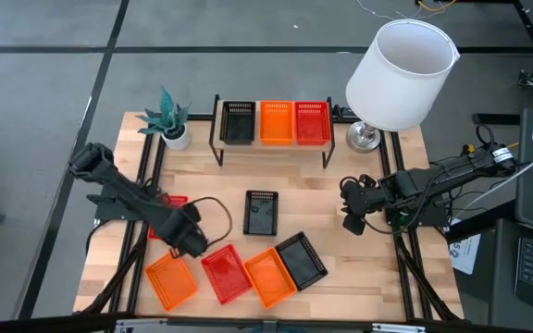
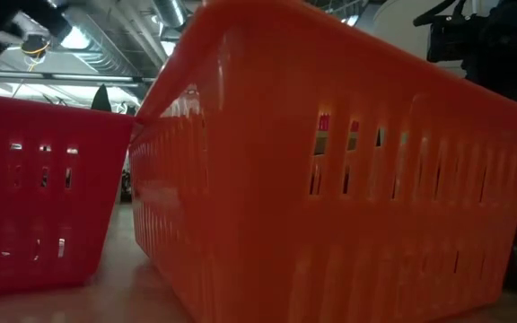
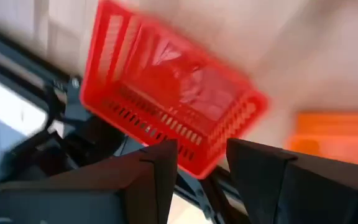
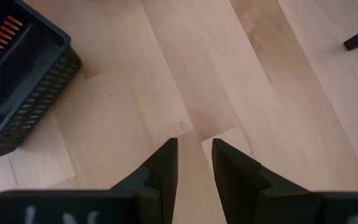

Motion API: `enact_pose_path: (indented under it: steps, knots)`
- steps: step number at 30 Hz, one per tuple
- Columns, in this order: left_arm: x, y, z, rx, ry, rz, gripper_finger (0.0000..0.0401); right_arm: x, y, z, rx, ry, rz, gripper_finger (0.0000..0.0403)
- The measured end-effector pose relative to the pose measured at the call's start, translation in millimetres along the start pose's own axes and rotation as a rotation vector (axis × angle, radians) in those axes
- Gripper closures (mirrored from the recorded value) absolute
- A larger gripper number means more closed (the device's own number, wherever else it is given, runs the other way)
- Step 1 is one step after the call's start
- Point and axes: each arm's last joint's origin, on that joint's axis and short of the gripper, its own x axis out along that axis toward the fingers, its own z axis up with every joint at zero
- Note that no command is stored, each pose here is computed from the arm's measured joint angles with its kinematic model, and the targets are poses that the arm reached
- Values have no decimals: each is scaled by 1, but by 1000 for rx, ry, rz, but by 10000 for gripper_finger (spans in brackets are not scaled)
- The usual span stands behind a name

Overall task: Stack baskets on shelf by color
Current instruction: Stack the top black bin on top of the black bin on the shelf

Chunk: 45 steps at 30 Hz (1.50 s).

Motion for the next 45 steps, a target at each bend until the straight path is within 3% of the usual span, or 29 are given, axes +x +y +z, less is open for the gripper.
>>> enact_pose_path:
  steps: [3,8,13,21,33,39,45]
  knots:
    - [26,-1,-9,-22,30,65,269,0,0,0,-1,0,0,304]
    - [66,2,-8,-18,30,57,269,0,0,0,-1,0,-1,304]
    - [97,1,10,18,-74,-34,269,0,0,0,-1,0,0,304]
    - [80,0,61,93,-428,-66,269,0,0,0,-2,-2,0,304]
    - [50,17,147,107,-908,-307,269,0,0,0,-4,-2,1,304]
    - [46,16,150,142,-945,-352,269,0,1,1,-4,-11,7,304]
    - [38,6,139,167,-953,-388,269,-2,13,16,-84,-150,155,304]
